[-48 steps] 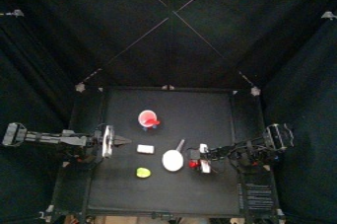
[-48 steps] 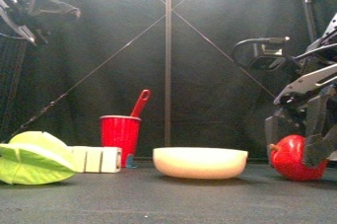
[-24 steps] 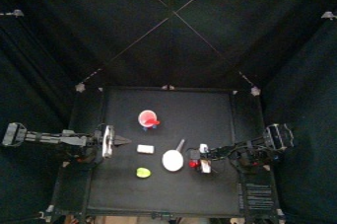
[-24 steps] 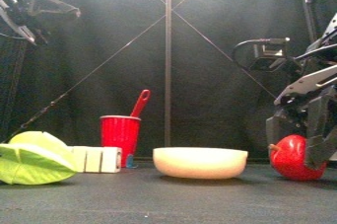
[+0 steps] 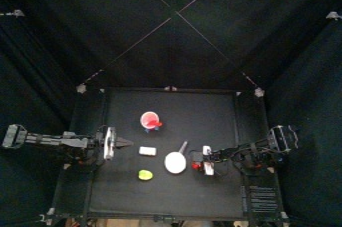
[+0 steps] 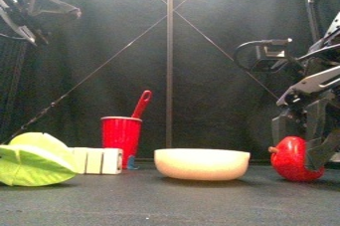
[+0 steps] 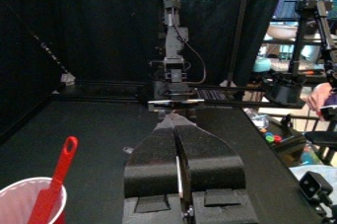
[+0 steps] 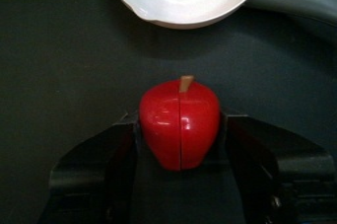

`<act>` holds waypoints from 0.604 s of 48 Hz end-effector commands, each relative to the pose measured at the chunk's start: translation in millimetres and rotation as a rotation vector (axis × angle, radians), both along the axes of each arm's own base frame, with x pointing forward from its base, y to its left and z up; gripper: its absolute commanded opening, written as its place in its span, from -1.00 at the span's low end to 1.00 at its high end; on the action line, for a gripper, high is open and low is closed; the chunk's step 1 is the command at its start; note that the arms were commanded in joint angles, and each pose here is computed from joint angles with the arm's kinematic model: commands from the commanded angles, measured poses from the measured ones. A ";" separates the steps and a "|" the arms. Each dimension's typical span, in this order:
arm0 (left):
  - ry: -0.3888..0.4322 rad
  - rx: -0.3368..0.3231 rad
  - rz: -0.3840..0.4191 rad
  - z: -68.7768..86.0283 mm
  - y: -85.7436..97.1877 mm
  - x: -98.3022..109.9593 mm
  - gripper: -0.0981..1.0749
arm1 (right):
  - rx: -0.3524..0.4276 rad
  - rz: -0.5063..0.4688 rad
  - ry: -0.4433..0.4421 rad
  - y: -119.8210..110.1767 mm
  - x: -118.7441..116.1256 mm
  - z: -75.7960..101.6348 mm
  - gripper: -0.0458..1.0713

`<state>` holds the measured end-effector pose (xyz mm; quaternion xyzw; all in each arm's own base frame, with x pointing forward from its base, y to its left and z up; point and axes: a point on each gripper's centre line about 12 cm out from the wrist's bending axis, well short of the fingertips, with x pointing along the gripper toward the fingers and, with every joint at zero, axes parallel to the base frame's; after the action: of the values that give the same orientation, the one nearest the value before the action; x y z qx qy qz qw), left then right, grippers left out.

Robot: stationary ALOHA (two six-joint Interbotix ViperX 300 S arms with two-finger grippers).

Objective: Grab apple

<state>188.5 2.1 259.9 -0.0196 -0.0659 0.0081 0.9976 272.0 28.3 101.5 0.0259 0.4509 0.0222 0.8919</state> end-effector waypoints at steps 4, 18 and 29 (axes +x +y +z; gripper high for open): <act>-0.009 0.006 0.001 4.1 0.1 1.9 -0.86 | 0.010 -0.001 -0.070 1.0 8.4 23.1 0.33; -0.009 0.003 0.003 4.1 0.5 1.9 -0.86 | 0.015 0.004 -0.117 2.5 6.3 35.2 0.33; -0.011 0.003 0.001 4.3 0.2 1.8 -0.86 | 0.015 0.004 -0.119 2.5 6.9 35.3 0.33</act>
<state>188.5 2.1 259.9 -0.0188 -0.0659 0.0081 0.9976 274.5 30.0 126.5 0.0285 0.4166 0.0274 0.9082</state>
